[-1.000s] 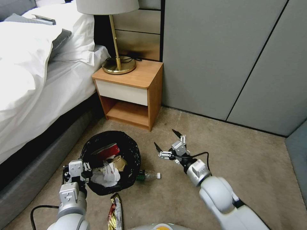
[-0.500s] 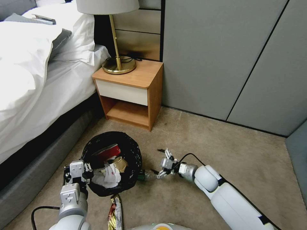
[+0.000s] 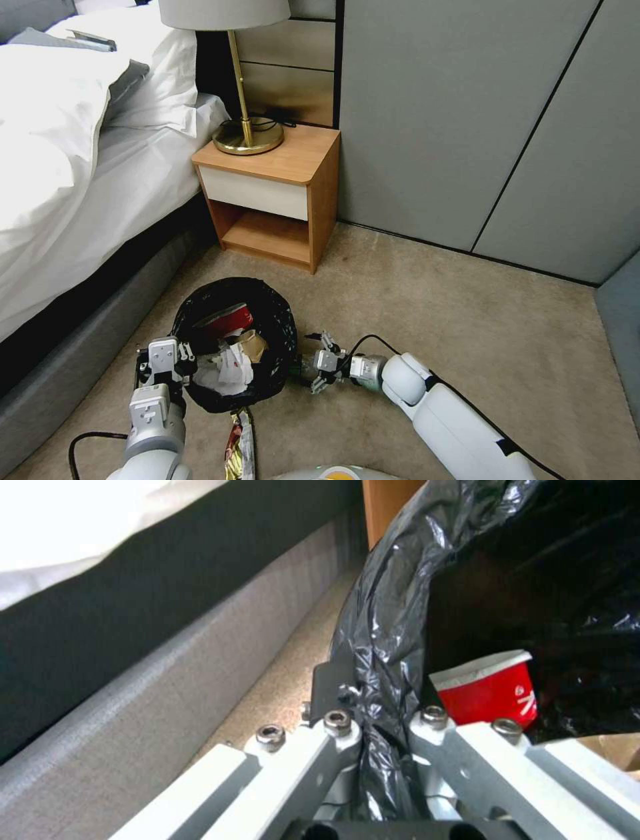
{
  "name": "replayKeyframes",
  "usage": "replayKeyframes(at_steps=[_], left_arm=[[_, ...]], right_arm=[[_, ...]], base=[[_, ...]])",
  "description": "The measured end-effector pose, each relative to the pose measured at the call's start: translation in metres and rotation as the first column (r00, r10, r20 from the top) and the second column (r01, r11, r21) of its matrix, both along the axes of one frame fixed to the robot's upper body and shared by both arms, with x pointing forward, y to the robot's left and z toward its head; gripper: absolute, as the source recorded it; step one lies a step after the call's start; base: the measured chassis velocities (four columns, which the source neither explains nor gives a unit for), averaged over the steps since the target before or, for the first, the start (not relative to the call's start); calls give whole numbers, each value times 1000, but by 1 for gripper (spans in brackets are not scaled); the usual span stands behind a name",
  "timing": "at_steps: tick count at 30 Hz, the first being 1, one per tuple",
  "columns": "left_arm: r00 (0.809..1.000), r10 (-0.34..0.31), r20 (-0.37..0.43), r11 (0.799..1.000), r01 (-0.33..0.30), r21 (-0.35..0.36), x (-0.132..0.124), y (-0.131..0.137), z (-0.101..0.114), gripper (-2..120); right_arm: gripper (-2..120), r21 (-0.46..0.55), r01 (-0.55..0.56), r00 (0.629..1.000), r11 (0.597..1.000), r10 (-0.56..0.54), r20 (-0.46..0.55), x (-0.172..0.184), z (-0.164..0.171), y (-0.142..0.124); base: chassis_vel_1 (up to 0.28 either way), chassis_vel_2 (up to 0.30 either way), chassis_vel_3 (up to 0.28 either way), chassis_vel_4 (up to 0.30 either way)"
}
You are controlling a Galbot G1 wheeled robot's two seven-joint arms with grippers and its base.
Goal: Pick up the trash bin, then pick up the garbage from the floor and place it into the trash bin.
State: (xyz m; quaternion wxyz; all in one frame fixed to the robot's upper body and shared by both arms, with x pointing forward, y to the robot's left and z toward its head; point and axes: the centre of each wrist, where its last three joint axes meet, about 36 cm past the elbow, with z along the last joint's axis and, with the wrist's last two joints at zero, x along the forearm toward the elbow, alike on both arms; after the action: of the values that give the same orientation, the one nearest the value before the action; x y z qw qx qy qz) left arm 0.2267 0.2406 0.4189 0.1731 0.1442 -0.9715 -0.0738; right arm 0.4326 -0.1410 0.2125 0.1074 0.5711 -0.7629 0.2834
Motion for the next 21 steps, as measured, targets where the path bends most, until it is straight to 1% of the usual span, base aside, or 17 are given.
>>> replayKeyframes(at_steps=[7,10,15,21], left_arm=[[1000,-1,-7,1000,1,3,0,-1,-3,0],[1000,-2,-12,1000,2,4,-1,-2,-5,0],[1000,-2,-19,1000,2,6,-3,-1,-7,0],[1000,-3,-27,1000,3,12,-5,-1,-8,0]], right_arm=[[100,-17,5,1000,1000,-5,-28,1,-18,5],[100,-33,22,999,999,-23,-40,3,-28,-1],[100,-47,44,998,998,-46,-46,9,-36,-8],[100,-48,55,997,997,-58,-59,13,-45,-9]], base=[[0,0,0,0],[0,0,0,0],[0,0,0,0],[0,0,0,0]])
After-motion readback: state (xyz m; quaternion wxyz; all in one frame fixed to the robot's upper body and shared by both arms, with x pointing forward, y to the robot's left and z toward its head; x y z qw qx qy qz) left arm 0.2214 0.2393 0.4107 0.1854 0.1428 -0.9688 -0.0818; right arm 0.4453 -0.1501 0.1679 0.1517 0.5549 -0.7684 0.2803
